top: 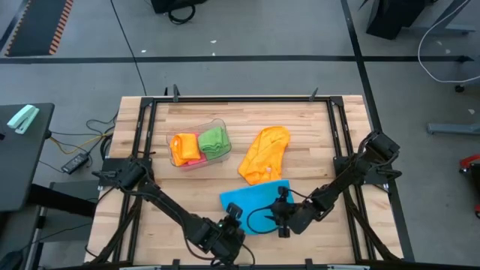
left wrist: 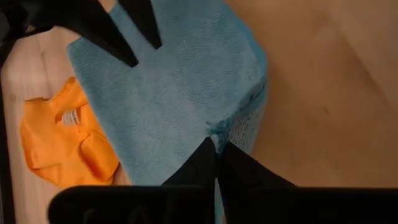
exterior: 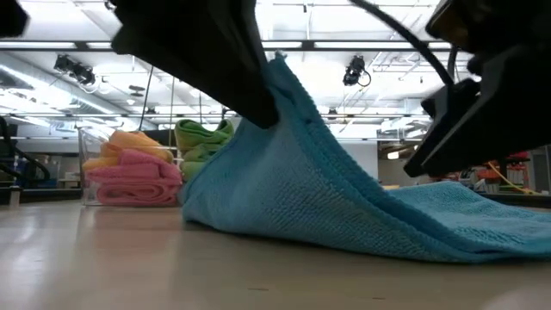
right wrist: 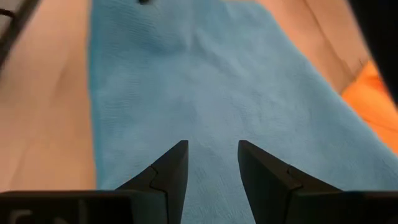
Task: Fold microfiber towels
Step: Fold the blue microfiber towel
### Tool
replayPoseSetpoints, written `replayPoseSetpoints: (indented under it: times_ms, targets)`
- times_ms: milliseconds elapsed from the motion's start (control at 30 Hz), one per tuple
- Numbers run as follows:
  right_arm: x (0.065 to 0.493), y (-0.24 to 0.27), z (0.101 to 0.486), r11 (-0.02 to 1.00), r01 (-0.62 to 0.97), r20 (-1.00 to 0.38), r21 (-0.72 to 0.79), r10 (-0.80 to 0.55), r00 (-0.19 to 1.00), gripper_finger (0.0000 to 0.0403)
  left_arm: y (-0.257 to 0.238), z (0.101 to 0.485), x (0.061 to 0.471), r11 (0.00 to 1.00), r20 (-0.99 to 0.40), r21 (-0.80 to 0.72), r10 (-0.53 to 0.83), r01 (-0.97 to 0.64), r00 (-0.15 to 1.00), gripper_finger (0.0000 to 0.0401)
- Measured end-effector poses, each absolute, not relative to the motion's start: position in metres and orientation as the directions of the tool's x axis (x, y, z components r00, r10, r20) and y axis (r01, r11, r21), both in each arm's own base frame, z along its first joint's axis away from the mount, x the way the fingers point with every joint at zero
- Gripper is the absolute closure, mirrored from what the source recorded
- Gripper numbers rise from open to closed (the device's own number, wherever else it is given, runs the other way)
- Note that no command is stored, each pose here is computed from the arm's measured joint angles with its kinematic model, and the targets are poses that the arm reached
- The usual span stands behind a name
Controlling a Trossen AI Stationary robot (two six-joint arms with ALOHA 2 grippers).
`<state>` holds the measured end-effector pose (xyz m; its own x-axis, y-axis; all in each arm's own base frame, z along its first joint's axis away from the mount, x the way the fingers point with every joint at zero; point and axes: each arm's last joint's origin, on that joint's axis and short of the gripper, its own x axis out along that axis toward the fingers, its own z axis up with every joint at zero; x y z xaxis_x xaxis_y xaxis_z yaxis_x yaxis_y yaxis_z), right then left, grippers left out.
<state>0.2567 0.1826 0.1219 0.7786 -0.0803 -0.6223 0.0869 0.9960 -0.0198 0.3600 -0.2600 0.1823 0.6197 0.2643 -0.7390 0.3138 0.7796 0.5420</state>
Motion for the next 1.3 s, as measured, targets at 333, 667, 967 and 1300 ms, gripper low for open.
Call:
replayPoseSetpoints:
  times_ms: [333,667,967,1300]
  targets:
    - [0.255,0.179,0.119,0.993,0.114,-0.648,-0.03,-0.107,0.754,0.0254,-0.258,0.184,0.366,0.781,-0.726,0.543,0.254,0.308,0.639,0.0393]
    - [0.255,0.181,0.126,0.988,0.131,-0.748,-0.081,-0.147,0.647,0.0254,-0.252,0.186,0.375,0.733,-0.705,0.584,0.247,0.348,0.665,0.0367]
    - [0.245,0.176,0.144,0.951,0.187,-0.856,-0.244,-0.303,0.419,0.0254,-0.253,0.186,0.375,0.702,-0.718,0.585,0.214,0.407,0.663,0.0392]
    - [0.223,0.169,0.145,0.92,0.195,-0.888,-0.341,-0.383,0.253,0.0254,-0.252,0.187,0.379,0.672,-0.705,0.605,0.203,0.428,0.679,0.038]
